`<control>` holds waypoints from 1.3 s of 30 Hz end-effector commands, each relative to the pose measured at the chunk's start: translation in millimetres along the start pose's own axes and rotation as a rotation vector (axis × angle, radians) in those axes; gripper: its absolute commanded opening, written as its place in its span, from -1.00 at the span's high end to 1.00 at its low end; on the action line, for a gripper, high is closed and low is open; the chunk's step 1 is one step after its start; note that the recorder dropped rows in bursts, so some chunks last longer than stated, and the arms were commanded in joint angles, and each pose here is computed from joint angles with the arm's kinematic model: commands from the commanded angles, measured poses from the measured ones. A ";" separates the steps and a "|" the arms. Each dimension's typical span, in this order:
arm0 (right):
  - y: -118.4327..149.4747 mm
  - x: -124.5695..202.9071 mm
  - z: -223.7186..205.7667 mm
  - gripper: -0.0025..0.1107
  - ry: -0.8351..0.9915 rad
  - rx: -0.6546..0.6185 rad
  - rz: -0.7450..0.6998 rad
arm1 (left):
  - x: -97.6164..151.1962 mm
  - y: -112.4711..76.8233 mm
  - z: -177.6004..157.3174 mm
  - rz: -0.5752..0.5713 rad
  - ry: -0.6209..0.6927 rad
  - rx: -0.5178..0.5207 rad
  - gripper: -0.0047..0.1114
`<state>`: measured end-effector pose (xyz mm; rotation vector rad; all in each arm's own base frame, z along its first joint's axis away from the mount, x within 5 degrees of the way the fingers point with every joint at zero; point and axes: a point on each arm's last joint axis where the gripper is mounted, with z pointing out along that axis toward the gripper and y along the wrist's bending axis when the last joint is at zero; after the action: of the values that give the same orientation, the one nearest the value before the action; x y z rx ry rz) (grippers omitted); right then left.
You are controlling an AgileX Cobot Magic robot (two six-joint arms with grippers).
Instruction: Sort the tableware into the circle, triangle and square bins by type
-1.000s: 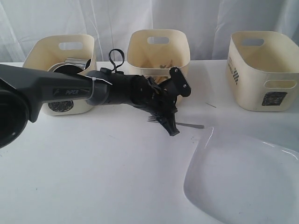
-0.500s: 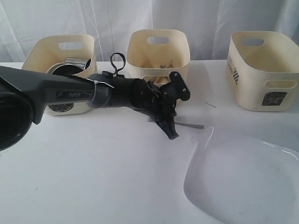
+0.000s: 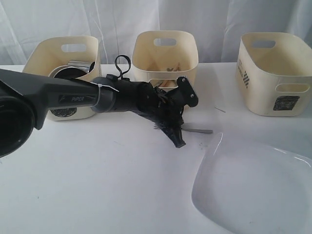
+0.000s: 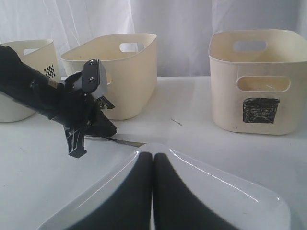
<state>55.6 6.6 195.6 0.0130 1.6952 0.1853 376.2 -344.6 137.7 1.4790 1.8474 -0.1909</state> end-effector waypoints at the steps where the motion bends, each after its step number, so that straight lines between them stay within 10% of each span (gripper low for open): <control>1: -0.4 0.9 -0.1 0.96 -0.005 0.003 -0.007 | 8.2 -10.9 -0.5 -0.016 0.080 0.113 0.92; 18: -0.4 0.9 -0.1 0.96 -0.005 0.003 -0.007 | 9.4 -22.3 -35.1 0.020 0.268 0.339 0.92; 33: -0.4 0.9 -0.1 0.96 -0.005 0.003 -0.007 | -12.1 -0.3 -81.8 -0.079 0.305 0.180 0.90; 39: -0.4 0.9 -0.1 0.96 -0.005 0.003 -0.007 | -24.9 -1.8 -94.2 -0.181 0.235 0.209 0.51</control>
<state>55.6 6.6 195.6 0.0130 1.6952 0.1853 339.2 -313.1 213.1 1.5798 2.1644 -0.2300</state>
